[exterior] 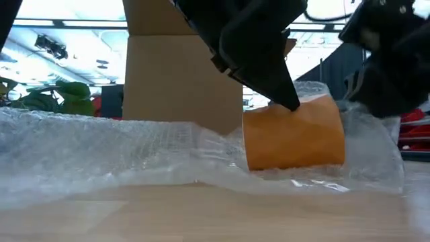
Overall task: Wrap mug
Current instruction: Wrap the orange mug with the bubble wrap
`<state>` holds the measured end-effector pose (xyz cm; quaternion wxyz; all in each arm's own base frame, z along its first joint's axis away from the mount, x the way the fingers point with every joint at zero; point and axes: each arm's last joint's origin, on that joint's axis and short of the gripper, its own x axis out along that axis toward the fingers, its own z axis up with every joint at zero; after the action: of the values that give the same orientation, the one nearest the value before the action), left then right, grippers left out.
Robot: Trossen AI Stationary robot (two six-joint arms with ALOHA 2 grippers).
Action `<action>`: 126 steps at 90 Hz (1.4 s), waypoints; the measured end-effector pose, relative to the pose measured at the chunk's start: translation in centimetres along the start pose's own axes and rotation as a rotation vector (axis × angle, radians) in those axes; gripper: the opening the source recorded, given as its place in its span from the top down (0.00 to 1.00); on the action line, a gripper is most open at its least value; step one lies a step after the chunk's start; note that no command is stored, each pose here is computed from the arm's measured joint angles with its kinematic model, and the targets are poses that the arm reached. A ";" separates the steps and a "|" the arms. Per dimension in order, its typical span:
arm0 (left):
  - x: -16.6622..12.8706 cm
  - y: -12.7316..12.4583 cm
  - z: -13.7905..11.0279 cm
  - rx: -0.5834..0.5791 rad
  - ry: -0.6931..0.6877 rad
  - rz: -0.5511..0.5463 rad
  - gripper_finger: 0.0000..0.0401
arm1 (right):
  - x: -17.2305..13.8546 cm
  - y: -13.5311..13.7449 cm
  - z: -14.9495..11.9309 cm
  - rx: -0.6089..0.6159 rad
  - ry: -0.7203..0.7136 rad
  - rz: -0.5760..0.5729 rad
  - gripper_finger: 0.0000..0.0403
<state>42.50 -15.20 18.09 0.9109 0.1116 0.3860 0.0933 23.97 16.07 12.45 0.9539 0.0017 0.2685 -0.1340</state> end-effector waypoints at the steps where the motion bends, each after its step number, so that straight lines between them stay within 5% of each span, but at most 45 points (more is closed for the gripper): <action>1: 0.0 0.0 0.0 -0.001 -0.001 0.000 0.62 | 0.2 0.1 -0.1 -0.001 -0.005 0.002 1.00; 29: 0.0 0.1 -0.2 0.010 0.019 0.005 0.62 | 4.2 -0.1 -0.3 -0.018 -0.082 0.037 1.00; 76: 0.0 0.1 -0.2 -0.010 0.021 0.019 0.62 | -0.8 -0.2 0.9 -0.012 0.110 0.199 1.00; 106: 0.0 0.1 -0.2 -0.010 0.021 0.021 0.62 | -4.1 -1.3 1.8 0.001 0.142 0.177 1.00; 126: 0.0 0.1 -0.2 -0.012 0.017 0.022 0.62 | -3.8 -2.1 0.3 0.033 0.220 0.028 1.00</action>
<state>42.36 -15.04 17.99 0.9073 0.1093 0.3918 0.1064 20.47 14.95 14.79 0.9203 0.0360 0.3694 -0.1239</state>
